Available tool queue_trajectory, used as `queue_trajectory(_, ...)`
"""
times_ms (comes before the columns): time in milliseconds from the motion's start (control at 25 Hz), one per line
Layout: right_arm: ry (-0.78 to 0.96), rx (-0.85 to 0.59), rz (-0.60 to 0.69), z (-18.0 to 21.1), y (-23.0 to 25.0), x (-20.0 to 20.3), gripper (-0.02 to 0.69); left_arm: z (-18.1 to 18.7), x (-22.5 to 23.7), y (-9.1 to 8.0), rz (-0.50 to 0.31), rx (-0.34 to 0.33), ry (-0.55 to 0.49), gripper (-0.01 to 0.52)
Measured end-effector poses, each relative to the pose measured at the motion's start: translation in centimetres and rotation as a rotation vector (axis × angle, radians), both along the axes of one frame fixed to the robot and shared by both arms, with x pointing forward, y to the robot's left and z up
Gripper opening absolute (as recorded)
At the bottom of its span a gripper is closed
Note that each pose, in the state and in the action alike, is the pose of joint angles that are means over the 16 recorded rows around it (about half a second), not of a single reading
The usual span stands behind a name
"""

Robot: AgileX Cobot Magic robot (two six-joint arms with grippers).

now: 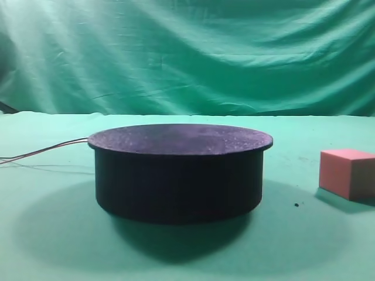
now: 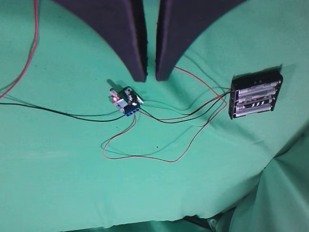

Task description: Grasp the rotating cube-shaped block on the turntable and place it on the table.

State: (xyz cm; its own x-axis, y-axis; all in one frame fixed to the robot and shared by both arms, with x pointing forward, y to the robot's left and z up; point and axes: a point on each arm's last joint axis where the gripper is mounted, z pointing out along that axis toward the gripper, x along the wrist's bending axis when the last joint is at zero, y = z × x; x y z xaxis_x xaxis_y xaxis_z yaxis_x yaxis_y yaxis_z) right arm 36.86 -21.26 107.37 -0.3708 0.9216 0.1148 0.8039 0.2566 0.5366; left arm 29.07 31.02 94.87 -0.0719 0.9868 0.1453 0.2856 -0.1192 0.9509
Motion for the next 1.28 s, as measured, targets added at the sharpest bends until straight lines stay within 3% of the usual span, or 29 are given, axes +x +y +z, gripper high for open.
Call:
queue_trajectory(400,-0.201,0.117,0.089,0.7,-1.0,-2.3,0.000,0.0,0.0,0.0,0.000,0.000,0.000,0.000)
queue_trajectory(760,-0.414,0.092,0.173,0.7,-1.9,-2.5,0.000,0.0,0.0,0.0,0.000,0.000,0.000,0.000)
queue_trajectory(1280,-0.678,0.060,-0.141,-5.9,-6.7,-5.3,0.000,0.0,0.0,0.0,0.000,0.000,0.000,0.000)
